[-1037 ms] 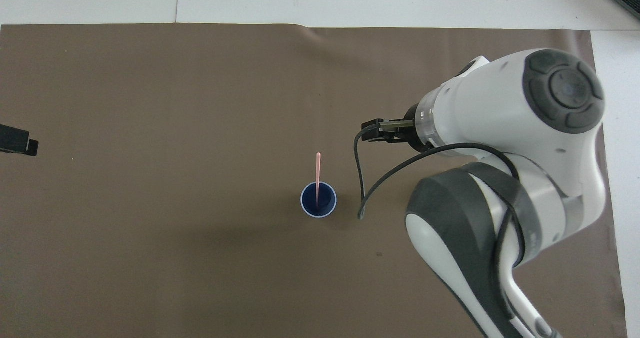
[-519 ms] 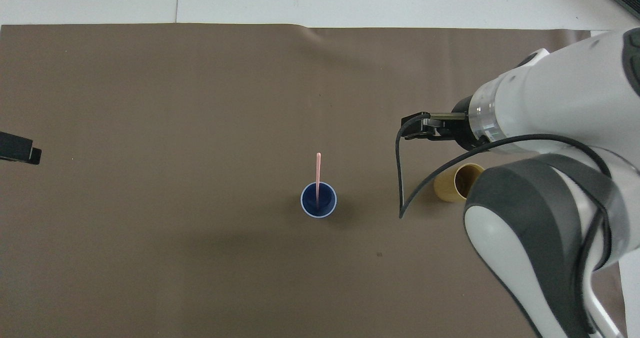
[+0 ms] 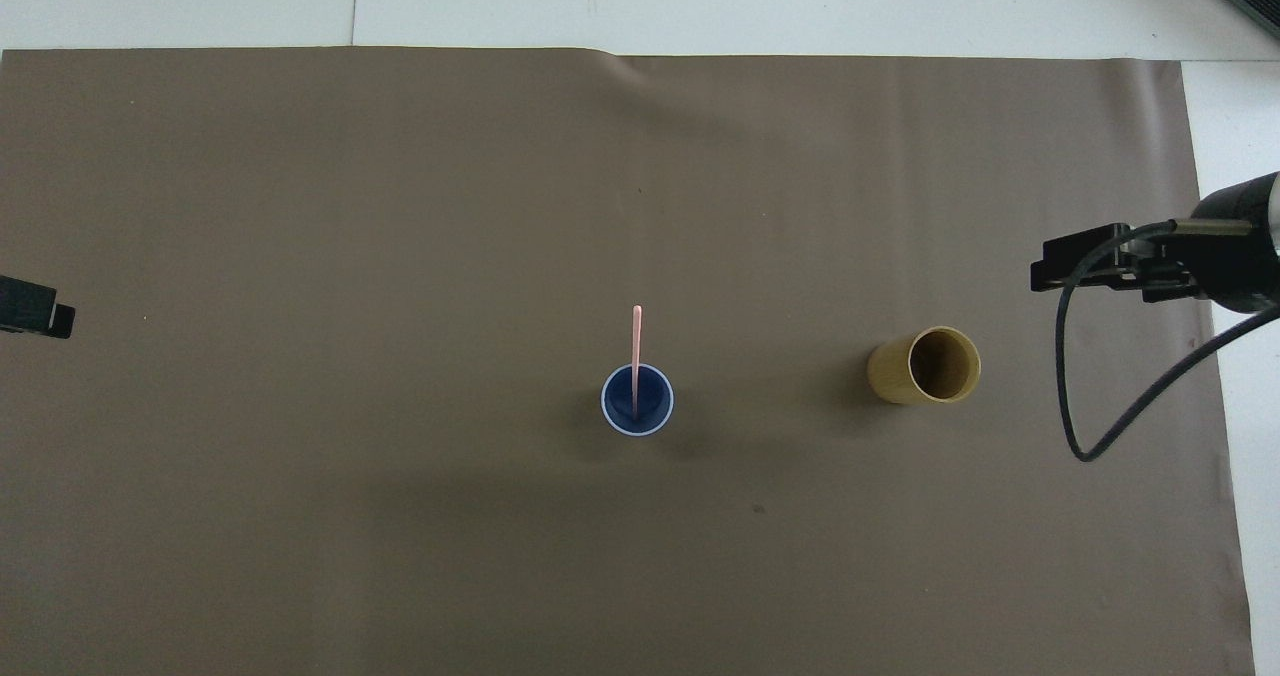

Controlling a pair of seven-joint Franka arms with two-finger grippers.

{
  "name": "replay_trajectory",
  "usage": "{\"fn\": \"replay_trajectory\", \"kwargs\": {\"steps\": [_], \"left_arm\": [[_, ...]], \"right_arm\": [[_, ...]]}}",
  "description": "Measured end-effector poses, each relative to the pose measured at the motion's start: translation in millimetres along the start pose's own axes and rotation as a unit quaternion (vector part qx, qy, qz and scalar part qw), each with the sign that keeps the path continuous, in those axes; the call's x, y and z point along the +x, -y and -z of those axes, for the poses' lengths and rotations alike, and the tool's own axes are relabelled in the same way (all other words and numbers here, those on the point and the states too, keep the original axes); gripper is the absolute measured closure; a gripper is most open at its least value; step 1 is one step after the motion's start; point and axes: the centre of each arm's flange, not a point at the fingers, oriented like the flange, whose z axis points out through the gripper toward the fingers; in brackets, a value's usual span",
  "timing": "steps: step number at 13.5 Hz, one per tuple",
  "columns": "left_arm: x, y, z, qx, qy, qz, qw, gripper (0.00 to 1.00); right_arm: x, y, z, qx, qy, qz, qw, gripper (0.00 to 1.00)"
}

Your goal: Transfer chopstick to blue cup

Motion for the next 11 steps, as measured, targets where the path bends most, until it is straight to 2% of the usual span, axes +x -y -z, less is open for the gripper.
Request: {"fn": "replay_trajectory", "kwargs": {"steps": [4,11], "left_arm": [[0,1,0,0.000,0.000,0.001,1.000,0.00],[0,2,0,0.000,0.000,0.002,1.000,0.00]], "right_arm": [[-8,-10,11,-0.020,-0.006,0.007,1.000,0.00],[-14,-11,3,-0.024,0.003,0.007,1.000,0.00]]}}
